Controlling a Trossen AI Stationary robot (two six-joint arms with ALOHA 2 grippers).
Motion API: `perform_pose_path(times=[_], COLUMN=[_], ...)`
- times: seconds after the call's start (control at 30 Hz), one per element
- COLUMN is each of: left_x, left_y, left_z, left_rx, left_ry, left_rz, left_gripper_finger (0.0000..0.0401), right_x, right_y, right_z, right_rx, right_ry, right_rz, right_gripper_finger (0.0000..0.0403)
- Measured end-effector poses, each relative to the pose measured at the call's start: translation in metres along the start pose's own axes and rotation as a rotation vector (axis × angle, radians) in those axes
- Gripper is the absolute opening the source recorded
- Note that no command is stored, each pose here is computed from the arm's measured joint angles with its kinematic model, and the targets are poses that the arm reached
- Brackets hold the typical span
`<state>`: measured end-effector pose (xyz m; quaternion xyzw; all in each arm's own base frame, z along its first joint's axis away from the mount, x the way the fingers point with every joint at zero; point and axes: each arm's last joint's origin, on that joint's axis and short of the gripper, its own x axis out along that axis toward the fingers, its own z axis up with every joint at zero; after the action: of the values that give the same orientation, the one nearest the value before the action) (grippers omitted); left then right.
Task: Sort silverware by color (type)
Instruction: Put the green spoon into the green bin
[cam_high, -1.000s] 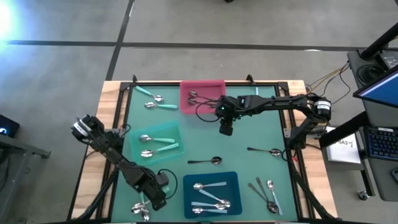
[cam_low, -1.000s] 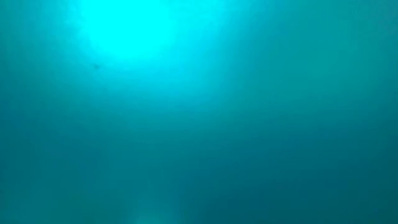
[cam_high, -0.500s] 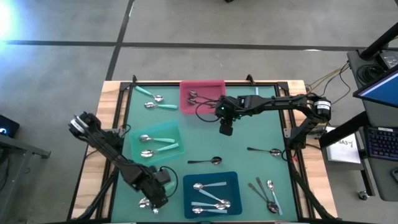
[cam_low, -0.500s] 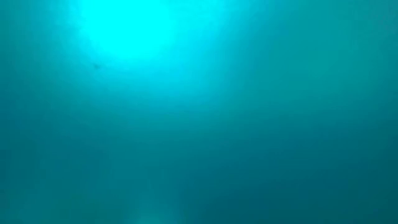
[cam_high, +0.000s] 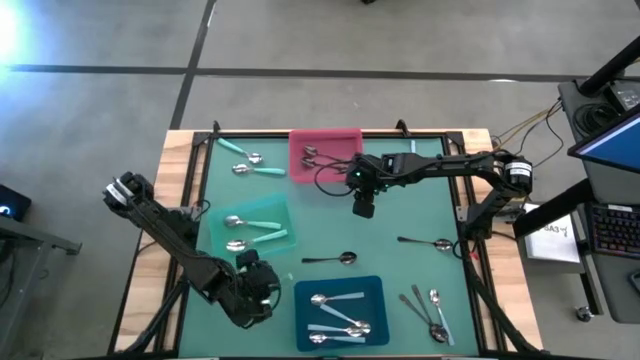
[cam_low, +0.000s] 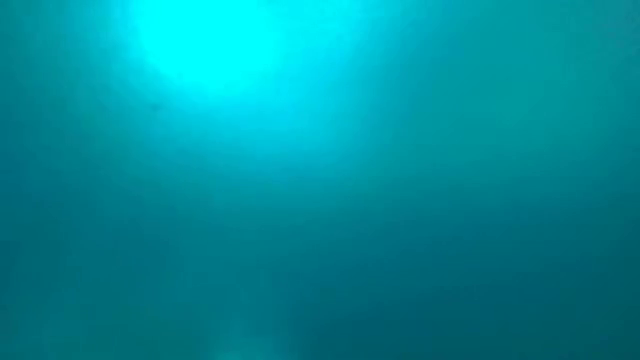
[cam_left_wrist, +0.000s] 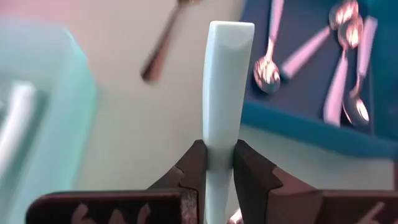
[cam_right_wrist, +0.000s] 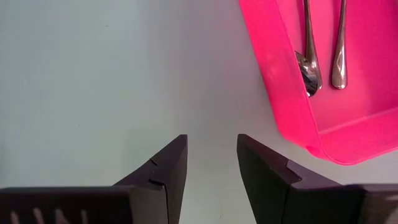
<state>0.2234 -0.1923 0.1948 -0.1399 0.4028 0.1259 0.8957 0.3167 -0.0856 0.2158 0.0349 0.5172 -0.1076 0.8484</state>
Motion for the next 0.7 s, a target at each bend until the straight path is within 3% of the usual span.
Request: perform_pose_path(times=[0.47,0.7], left_x=[-0.016,-0.026], left_y=[-0.013,-0.005], left_z=[-0.006,0.003], left_rx=[0.007,0.195], left_ry=[-0.252,-0.362], left_rz=[0.02,0.129], left_gripper_finger=[0.0039,0.0039], right_x=[0.0,0.0], right_y=[0.0,0.0], right_z=[0.0,0.0], right_rx=[0.0,0.0], right_ry=[0.0,0.0], right_rz=[0.0,0.0], right_gripper_finger=[0.0132,0.0132])
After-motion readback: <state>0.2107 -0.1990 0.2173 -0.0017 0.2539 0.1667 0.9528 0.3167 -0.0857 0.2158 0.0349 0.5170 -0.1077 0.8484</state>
